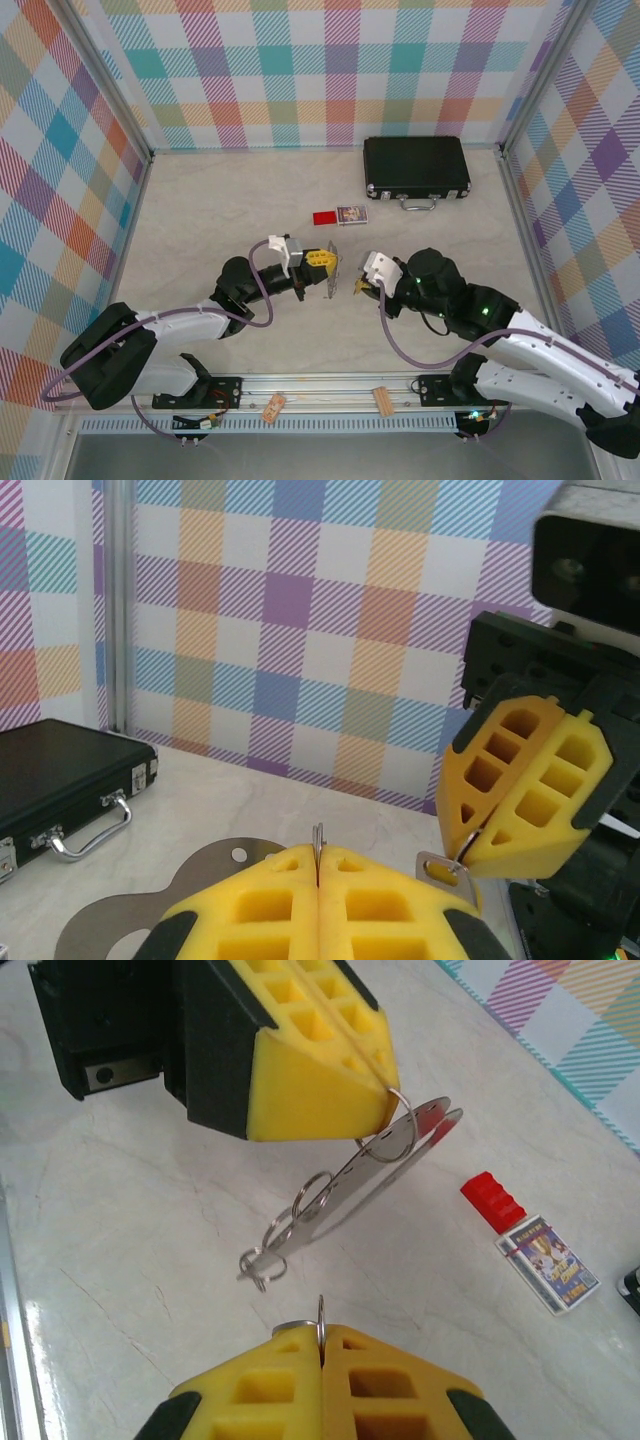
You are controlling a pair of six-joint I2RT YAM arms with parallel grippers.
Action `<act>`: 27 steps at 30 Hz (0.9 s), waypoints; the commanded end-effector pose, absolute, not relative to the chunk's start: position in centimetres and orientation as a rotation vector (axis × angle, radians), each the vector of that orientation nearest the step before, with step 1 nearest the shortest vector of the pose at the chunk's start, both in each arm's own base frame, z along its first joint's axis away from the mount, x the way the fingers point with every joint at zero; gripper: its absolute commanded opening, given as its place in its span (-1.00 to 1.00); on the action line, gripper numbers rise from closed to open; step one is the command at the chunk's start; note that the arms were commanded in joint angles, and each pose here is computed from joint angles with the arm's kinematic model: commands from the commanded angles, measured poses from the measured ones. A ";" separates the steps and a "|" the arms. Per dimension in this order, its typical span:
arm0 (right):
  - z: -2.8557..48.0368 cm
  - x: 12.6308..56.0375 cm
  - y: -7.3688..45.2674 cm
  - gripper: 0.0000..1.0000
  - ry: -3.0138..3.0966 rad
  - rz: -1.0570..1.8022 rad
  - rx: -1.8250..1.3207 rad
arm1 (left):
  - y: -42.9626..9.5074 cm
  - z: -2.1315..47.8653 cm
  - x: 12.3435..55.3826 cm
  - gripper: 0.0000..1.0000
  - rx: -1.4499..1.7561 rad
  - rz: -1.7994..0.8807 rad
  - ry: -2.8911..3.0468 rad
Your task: Put the keys on the keyring
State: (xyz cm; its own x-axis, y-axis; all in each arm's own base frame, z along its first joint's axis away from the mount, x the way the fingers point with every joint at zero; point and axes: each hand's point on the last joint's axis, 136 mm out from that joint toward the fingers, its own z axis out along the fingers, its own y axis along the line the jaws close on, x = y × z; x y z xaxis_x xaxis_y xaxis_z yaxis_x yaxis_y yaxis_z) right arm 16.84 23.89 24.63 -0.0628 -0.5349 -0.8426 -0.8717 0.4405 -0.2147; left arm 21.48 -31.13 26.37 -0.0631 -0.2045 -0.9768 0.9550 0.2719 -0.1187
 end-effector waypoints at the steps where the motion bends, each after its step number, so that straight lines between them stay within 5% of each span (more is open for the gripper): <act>1: 26.3 16.8 24.4 -1.00 1.710 0.511 -1.207 | -30.6 27.8 20.1 -1.00 0.843 -1.165 1.152; 27: 27.4 18.4 27.2 -1.00 1.666 0.605 -1.252 | -30.3 27.2 19.0 -1.00 0.882 -1.162 1.106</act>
State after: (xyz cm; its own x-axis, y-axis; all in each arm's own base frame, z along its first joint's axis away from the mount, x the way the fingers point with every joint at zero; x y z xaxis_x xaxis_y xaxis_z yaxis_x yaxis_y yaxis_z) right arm 18.27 26.67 25.44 -0.0902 -0.5009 -0.8608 -0.9198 0.3734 -0.1209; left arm 19.72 -30.73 25.93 -0.0166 -0.2110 -0.9773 0.9739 0.2181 -0.0636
